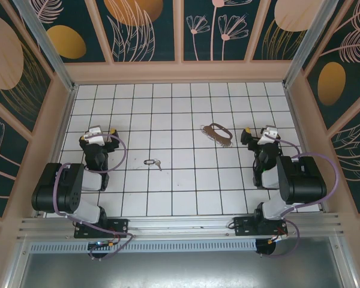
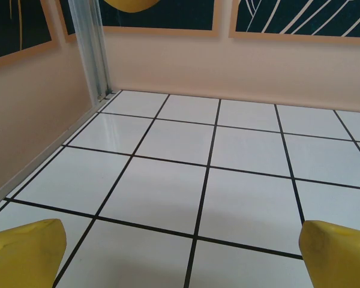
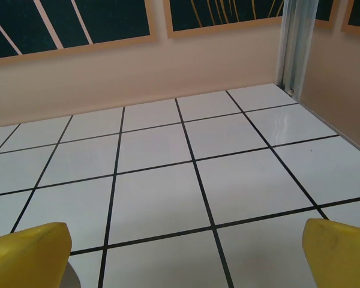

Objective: Put the keys on the keyring

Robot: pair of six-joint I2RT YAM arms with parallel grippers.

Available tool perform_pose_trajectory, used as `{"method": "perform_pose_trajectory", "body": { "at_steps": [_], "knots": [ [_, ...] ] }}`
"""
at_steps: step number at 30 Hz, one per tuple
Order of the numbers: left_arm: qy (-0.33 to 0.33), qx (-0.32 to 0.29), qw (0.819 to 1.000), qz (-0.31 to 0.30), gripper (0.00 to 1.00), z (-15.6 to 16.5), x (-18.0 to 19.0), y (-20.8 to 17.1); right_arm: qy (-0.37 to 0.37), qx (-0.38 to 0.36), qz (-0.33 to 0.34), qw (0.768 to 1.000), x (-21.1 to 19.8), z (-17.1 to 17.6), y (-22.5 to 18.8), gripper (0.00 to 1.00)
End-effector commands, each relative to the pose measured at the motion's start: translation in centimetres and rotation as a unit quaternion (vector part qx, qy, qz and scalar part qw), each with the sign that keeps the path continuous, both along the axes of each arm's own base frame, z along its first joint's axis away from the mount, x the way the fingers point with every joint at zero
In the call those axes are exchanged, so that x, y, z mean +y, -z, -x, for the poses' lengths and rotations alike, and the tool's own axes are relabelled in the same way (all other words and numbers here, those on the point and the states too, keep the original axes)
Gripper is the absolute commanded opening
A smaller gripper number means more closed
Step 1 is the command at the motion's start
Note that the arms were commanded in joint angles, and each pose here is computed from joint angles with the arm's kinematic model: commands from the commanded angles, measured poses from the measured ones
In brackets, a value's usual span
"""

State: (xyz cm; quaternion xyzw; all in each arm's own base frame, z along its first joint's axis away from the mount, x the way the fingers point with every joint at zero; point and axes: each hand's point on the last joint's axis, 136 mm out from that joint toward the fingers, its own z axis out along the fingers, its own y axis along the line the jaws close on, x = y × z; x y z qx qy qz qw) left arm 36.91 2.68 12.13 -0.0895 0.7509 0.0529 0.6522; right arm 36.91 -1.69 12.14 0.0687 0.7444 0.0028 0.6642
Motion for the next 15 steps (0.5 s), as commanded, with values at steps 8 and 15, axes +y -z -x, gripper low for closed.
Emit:
{"method": "perform_pose_trajectory", "body": {
  "at_steps": [8,15],
  "knots": [
    [-0.001,-0.032,0.999,0.008,0.99,-0.39,0.10,-1.59,0.003,-0.012,-0.008,1.000,-0.19,-0.38,-0.62,0.99],
    [-0.001,-0.032,0.999,0.008,0.99,-0.39,0.13,-1.60,0.003,-0.012,-0.008,1.000,-0.17,-0.38,-0.62,0.99]
  ]
}}
